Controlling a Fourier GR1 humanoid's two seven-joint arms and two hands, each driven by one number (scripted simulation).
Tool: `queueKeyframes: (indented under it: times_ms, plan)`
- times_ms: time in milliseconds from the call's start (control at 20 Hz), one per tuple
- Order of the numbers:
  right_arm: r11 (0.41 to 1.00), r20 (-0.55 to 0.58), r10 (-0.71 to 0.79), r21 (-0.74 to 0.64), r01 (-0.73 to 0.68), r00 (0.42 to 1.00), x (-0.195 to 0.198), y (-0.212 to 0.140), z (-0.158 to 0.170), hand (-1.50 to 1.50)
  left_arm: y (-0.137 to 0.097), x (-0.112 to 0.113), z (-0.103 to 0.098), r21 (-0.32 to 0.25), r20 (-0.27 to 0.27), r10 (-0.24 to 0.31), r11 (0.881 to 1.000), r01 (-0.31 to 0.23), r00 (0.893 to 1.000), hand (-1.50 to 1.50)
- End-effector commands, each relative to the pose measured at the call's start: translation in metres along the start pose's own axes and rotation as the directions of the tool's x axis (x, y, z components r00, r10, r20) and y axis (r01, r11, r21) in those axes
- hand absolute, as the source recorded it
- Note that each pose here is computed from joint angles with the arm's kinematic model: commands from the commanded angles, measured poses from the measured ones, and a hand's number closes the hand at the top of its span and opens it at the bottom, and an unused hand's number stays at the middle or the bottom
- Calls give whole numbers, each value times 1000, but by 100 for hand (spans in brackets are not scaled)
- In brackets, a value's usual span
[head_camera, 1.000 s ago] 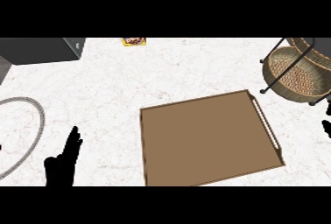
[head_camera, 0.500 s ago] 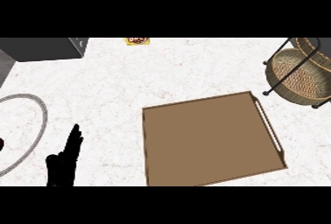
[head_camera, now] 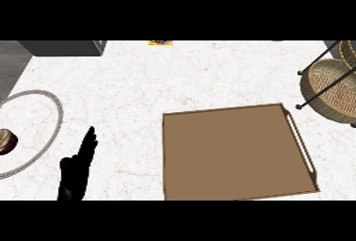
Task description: Pick the eggplant from the tray and place it in the tiered basket
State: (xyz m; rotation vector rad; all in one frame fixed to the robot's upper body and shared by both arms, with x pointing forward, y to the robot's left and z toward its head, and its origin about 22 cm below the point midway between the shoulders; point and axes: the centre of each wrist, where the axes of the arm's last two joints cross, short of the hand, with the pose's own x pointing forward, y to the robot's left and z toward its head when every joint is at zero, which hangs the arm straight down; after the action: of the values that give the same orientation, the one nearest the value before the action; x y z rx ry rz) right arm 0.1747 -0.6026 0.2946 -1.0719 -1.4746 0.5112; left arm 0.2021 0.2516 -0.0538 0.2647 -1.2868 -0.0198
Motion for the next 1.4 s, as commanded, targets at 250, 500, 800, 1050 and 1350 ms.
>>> queueKeyframes:
  times_ms: [250,500,800,1050,1350]
  plan:
    - [999,-59,-14,-32,12,998,40,-5,-37,150,-2,4,-6,-31,15,-3,1000,3,1000,0]
    - [1000,-53,-29,1,29,998,36,19,-57,150,-29,14,-14,-35,14,-6,999,6,1000,0]
    - [998,-13,8,62,-7,1000,43,64,-85,150,-10,-7,-1,-44,26,-8,999,9,1000,0]
    - [995,-9,37,98,-36,999,58,110,-107,150,-10,0,-6,-40,16,7,999,-7,1000,0]
    - [996,-81,50,82,-43,995,43,154,-118,150,-20,26,-15,-46,58,-2,999,5,998,0]
